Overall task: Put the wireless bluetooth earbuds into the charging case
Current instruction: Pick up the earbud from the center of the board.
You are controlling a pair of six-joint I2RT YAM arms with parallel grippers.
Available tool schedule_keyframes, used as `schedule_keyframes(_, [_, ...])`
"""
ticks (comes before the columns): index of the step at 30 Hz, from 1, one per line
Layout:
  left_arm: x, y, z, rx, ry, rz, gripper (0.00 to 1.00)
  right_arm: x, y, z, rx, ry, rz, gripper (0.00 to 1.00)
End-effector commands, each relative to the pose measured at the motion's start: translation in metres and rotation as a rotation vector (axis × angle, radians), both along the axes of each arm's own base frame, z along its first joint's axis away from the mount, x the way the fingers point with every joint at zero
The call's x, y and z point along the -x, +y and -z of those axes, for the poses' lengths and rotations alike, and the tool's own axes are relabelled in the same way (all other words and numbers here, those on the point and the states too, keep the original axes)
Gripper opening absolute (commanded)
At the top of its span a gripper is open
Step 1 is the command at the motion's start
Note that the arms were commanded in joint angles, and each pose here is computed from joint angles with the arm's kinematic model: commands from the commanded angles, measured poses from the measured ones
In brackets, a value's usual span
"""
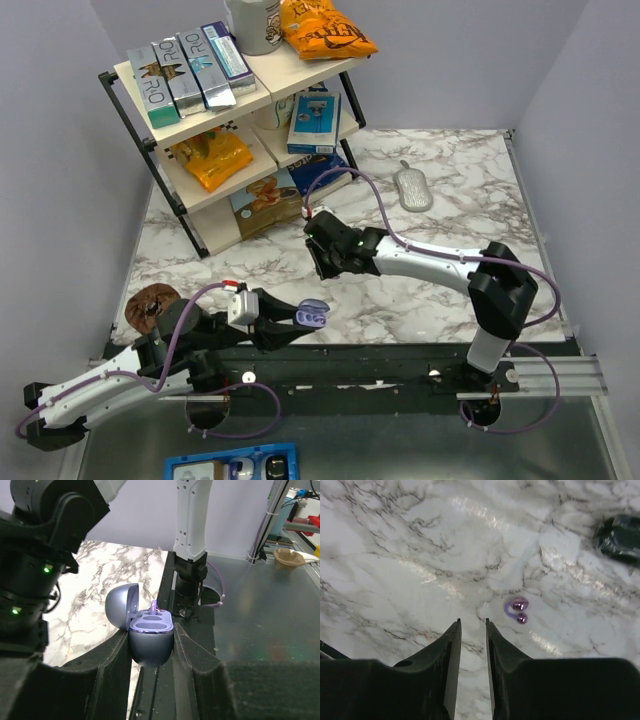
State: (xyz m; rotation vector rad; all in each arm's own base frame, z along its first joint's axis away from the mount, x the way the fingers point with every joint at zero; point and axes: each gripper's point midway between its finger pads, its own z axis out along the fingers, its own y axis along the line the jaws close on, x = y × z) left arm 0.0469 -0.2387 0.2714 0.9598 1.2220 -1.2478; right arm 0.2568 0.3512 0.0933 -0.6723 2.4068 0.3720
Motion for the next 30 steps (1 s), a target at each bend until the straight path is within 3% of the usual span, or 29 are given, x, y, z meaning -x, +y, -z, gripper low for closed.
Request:
schedule_keyframes(1, [-0.007,0.004,-0.002,0.010,0.017,-0.049,0.00,0.004,-0.016,0.016,0.049,0.059,0.189,0.35])
schedule_keyframes(12, [-0.009,0.000,0.003,-0.001,0.020,-0.051,0.00,0.006,-0.024,0.049,0.139,0.088,0.188,0.40])
schedule_keyframes(30, [-0.010,-0.001,0.006,-0.008,0.025,-0.053,0.00,-0.008,-0.016,0.057,0.178,0.052,0.153,0.40])
